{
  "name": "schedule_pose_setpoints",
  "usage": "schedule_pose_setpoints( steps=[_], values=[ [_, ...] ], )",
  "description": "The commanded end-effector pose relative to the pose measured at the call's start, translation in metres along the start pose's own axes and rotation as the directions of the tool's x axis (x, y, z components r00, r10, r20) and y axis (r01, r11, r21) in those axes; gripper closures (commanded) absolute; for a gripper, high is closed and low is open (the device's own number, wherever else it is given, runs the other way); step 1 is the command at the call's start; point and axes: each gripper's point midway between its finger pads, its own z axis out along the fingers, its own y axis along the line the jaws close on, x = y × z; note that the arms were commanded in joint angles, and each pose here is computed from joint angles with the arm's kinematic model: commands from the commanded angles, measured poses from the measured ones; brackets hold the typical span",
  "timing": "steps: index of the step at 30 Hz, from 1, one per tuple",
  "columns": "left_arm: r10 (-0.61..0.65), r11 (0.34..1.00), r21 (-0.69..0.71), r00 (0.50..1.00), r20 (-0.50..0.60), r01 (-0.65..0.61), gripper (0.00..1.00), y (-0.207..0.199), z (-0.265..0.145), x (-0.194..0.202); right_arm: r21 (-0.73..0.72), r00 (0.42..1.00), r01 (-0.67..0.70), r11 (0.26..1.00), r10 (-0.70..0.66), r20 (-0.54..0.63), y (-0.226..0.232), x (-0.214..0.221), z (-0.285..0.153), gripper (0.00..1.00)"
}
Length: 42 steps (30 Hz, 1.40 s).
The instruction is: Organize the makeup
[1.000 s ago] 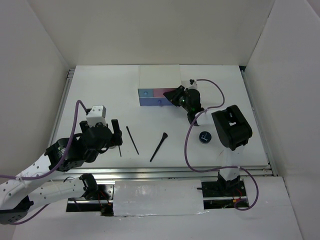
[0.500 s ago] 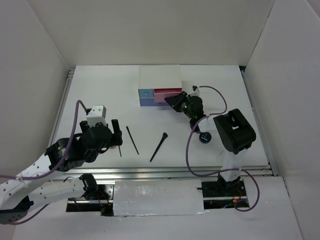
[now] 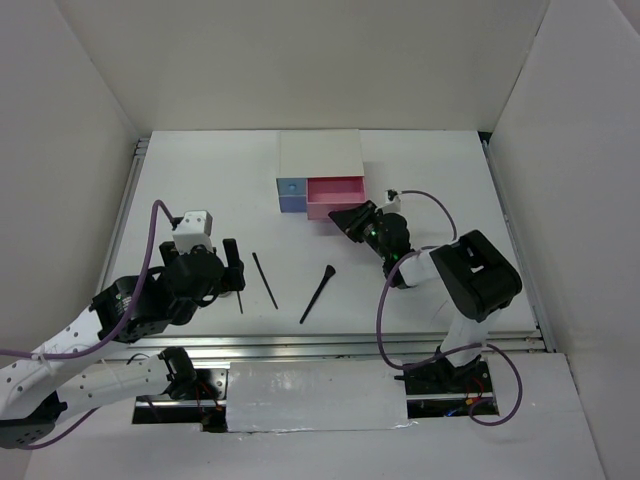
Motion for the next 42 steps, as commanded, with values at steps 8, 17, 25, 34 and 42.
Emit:
schedule_pose_setpoints(
  steps=[8, 17, 25, 34, 42],
  values=[
    [-0.015, 1.0, -0.003, 1.0, 0.018, 0.015, 0.0, -0.003, 0.001, -0.005, -0.048, 1.0, -0.014, 0.999, 0.014, -0.003, 0.02, 0.011, -0.015, 0.8],
    [-0.053, 0.996, -0.067, 0.998, 0.014, 0.054, 0.01, -0.001, 0.008, -0.002, -0.084, 1.0, 0.029, 0.996, -0.028, 0.007, 0.039, 0.002, -0.029, 0.0],
    [-0.132, 0.953, -0.278, 0.991, -0.012, 0.124, 0.01, 0.018, 0.052, 0.016, -0.109, 0.999, 0.054, 0.993, -0.053, 0.012, 0.06, 0.001, -0.07, 0.0],
    [-0.345, 0.876, -0.411, 0.924, -0.166, 0.253, 0.01, 0.048, 0.134, 0.034, -0.117, 0.978, 0.207, 0.971, -0.209, -0.007, 0.123, -0.003, -0.111, 0.0],
    [-0.436, 0.826, -0.465, 0.883, -0.172, 0.318, 0.01, 0.058, 0.15, 0.067, -0.17, 0.948, 0.274, 0.947, -0.295, -0.118, 0.136, 0.014, -0.141, 0.0]
  ],
)
